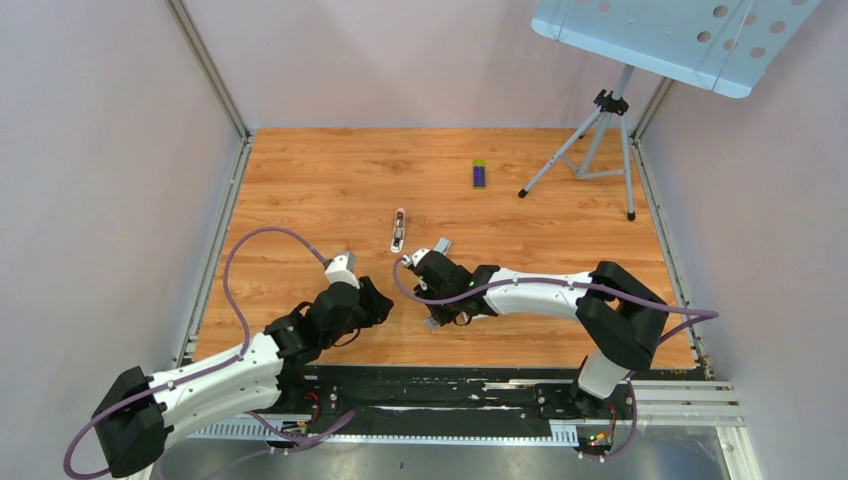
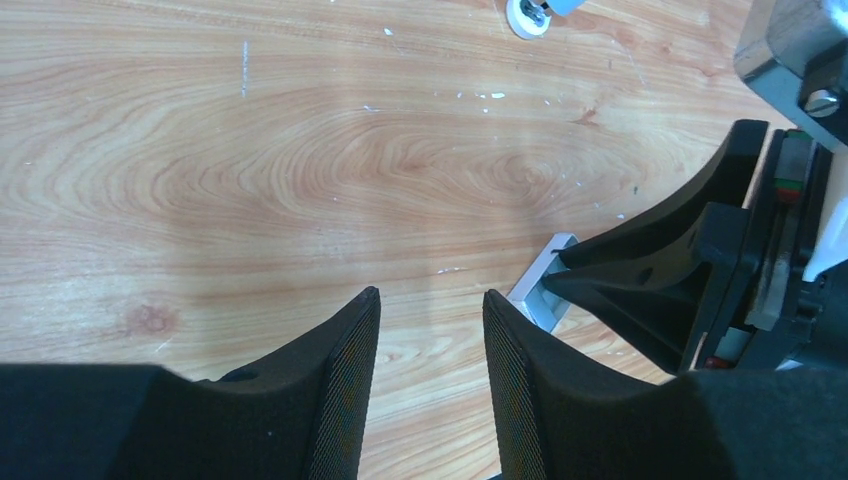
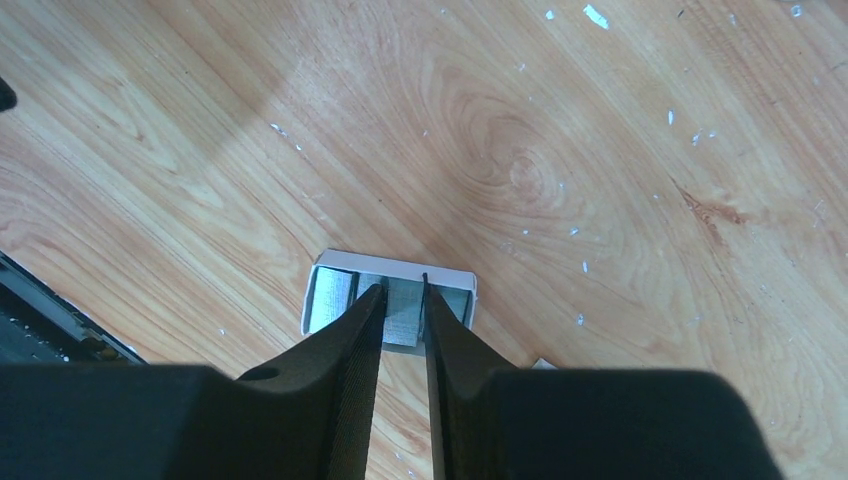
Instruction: Load the staples into the stapler
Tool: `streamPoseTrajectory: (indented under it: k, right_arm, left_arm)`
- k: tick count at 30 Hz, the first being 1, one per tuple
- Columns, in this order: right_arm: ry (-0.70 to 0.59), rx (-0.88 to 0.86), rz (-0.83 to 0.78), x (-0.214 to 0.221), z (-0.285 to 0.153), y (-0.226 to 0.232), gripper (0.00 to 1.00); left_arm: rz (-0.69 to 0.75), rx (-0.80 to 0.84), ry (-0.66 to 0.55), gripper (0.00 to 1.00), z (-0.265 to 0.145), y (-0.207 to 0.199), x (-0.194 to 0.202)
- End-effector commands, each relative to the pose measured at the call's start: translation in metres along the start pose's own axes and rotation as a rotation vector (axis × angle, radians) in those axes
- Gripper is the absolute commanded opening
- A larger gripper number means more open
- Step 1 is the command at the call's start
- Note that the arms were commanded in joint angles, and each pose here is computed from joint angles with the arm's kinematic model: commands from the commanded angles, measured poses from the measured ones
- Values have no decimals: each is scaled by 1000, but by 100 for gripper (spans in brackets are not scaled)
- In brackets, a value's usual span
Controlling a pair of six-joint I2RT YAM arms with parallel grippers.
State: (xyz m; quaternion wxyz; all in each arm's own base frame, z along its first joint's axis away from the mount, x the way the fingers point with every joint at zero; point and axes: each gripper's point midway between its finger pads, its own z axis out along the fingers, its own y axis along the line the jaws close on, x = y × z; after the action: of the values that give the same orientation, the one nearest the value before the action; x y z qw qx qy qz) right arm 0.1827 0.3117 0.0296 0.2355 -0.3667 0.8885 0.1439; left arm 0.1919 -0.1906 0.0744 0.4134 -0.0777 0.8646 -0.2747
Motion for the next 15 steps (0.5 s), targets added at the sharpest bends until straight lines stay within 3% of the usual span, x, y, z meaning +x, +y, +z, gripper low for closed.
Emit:
streamPoseTrajectory:
  k: [1,15]
  right_arm:
    - [34,25,-25,7,-3,-1,25]
    - [-56,-17,-4,-14,-32,6,25]
  left_arm:
    - [33,-73,-22,46,1,16,-10]
    - [52,-224,-17,46,42,32,-79]
